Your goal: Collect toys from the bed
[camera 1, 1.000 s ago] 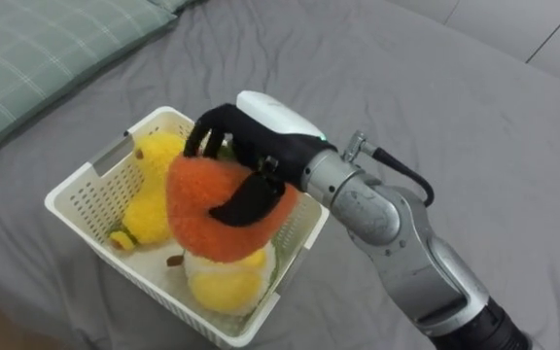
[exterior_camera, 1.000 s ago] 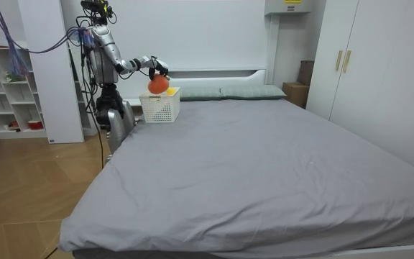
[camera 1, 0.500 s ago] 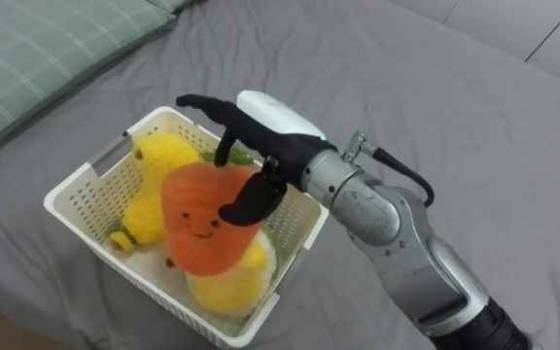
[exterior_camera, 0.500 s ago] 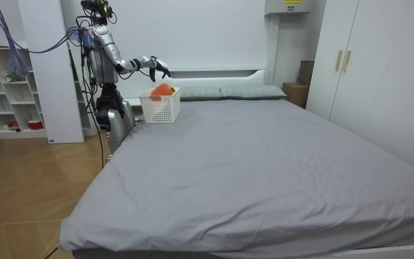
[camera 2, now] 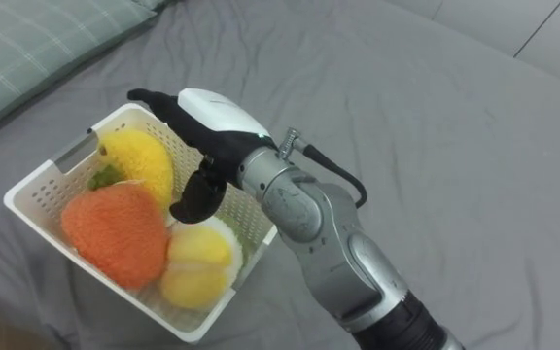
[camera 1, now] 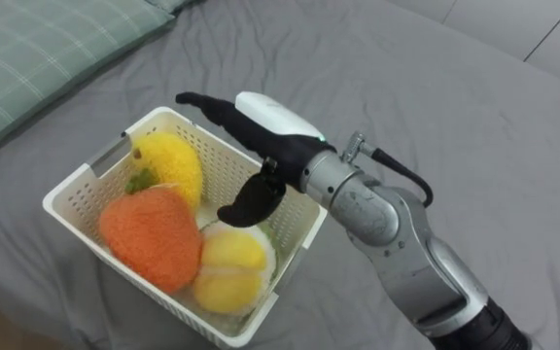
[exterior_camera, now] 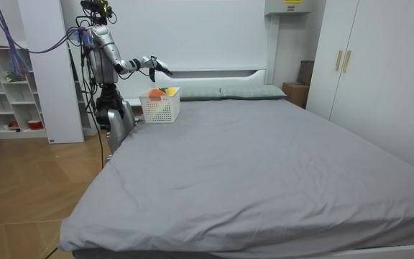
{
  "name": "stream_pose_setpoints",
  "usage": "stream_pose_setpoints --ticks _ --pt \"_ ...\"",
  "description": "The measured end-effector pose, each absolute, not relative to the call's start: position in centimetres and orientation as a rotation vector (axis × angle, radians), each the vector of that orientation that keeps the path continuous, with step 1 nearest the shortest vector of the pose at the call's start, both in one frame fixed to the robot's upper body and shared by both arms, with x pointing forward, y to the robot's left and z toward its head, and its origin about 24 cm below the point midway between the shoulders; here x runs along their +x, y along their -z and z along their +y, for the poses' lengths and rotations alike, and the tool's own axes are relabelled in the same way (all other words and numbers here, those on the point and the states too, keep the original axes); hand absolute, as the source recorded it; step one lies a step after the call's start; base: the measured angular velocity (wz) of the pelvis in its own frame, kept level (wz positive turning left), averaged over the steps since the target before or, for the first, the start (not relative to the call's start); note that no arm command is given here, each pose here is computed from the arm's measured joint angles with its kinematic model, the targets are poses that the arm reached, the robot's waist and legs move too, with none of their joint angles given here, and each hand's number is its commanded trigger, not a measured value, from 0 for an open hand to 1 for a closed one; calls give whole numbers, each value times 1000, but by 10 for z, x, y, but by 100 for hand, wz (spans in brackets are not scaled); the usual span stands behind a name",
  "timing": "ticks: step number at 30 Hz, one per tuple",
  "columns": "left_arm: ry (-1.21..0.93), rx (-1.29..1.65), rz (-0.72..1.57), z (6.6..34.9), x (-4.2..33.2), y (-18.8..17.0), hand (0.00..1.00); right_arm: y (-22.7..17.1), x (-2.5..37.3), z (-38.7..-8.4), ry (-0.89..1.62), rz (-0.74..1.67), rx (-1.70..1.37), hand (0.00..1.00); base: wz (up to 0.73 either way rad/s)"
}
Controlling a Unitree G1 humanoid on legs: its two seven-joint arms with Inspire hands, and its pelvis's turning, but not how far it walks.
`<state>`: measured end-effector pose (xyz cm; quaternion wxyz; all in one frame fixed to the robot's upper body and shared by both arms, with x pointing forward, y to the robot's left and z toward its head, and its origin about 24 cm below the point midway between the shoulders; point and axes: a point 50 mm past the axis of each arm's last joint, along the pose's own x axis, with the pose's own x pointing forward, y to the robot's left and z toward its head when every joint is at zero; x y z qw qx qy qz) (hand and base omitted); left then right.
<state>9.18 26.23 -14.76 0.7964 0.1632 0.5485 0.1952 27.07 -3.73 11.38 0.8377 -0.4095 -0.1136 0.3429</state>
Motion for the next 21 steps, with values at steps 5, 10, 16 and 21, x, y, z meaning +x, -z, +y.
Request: stream_pose_setpoints --ticks 5,10,16,21 --pt "-416 348 1179 262 92 148 0 -114 271 -37 -726 -239 -867 0 0" --pt "-419 347 1179 263 92 148 0 -115 272 -40 -709 -242 -830 0 0" --pt "-434 345 1200 262 84 150 0 -127 282 -59 -601 -276 -777 0 -1" --pt "-470 317 1227 266 75 151 0 -137 291 -85 -476 -305 -758 0 -7"
